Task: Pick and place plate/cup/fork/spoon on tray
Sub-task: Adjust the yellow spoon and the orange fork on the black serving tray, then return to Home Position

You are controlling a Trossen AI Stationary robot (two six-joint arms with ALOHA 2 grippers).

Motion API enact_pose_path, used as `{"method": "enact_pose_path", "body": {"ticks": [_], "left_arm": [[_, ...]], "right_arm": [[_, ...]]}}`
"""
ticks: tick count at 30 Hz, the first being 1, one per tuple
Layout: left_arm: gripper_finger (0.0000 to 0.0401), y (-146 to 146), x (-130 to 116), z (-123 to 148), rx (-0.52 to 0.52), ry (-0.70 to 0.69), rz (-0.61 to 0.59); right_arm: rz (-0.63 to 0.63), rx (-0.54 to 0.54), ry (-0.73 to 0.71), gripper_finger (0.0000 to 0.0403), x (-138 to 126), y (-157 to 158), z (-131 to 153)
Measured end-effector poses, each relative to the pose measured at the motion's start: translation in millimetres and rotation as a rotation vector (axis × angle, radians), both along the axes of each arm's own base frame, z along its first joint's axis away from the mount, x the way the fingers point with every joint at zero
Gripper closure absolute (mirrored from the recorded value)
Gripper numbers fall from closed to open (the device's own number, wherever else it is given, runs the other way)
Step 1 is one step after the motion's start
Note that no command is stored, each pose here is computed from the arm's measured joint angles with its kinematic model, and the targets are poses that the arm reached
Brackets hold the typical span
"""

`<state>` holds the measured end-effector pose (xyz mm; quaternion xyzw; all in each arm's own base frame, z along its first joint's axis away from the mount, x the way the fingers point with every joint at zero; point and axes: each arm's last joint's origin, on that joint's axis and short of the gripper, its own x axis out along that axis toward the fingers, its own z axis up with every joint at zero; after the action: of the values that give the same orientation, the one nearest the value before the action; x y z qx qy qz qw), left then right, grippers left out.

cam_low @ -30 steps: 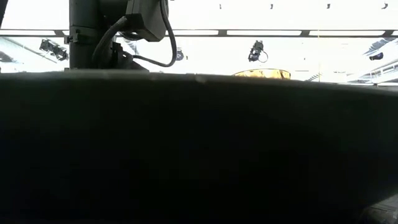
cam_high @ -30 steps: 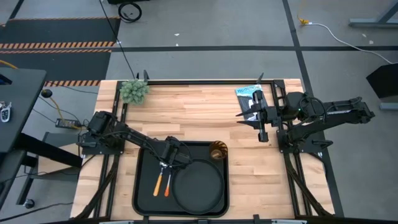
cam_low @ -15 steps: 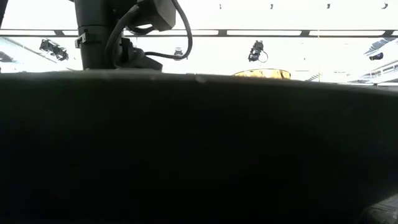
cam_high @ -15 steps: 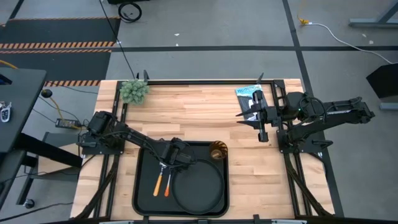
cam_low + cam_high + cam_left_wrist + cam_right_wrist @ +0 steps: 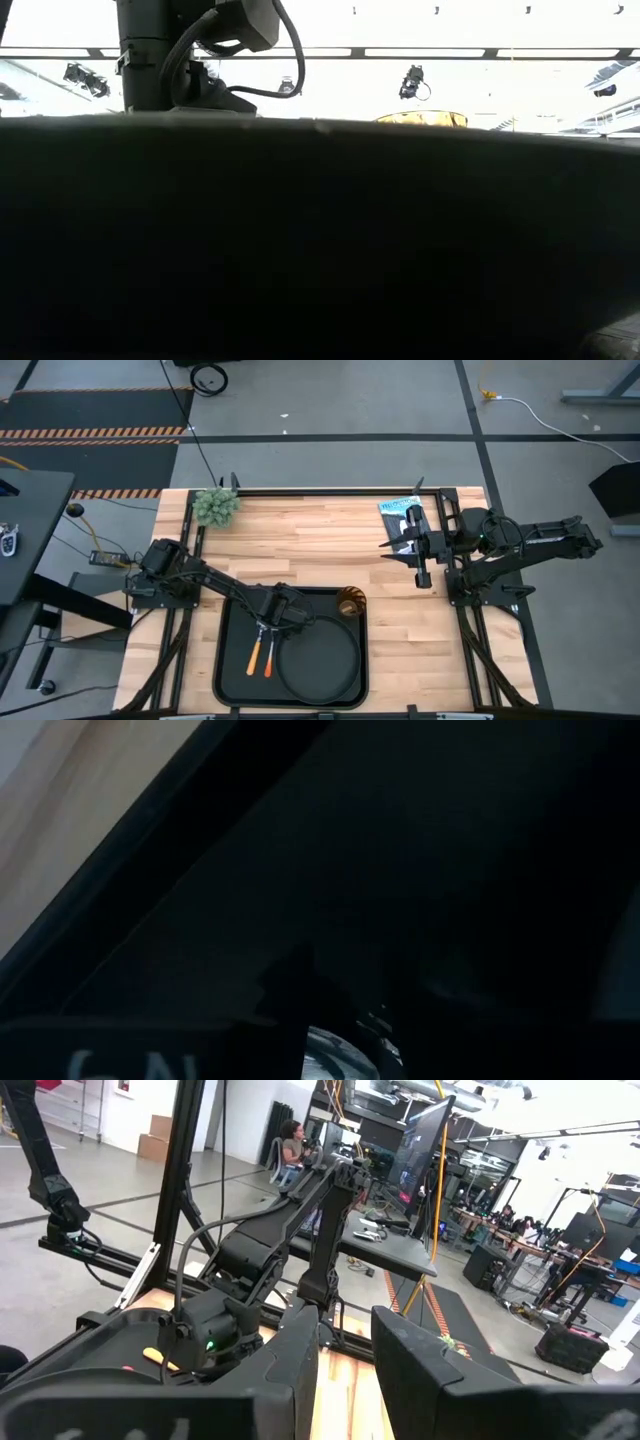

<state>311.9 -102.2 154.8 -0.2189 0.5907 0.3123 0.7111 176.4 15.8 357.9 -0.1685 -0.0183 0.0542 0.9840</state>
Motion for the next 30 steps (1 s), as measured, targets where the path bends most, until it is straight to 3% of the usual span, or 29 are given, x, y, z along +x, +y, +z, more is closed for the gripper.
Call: {"method": "enact_pose_path", "body": {"ticks": [8, 17, 23, 30], "left_arm": [[0.0275, 0.5, 0.1, 2.2, 0.009, 0.013, -0.026], [0.0275, 5.7, 6.7, 31.8, 0.065, 0.093, -0.131], [0.0275, 15.8, 1.5, 54.0, 0.154, 0.199, -0.191], [0.0297, 35.8, -11.6, 97.1, 0.236, 0.079, -0.208]], "right_arm": [[0.000, 0.000, 0.000, 0.0300, 0.0, 0.0, 0.0], [0.002, -0.032, 0.046, 0.0300, -0.6, -0.8, -4.7], [0.081, -0.015, 0.075, 0.0300, -0.8, -5.0, -7.4], [0.049, 0.048, 0.086, 0.0302, -9.0, -13.1, -30.7]]}}
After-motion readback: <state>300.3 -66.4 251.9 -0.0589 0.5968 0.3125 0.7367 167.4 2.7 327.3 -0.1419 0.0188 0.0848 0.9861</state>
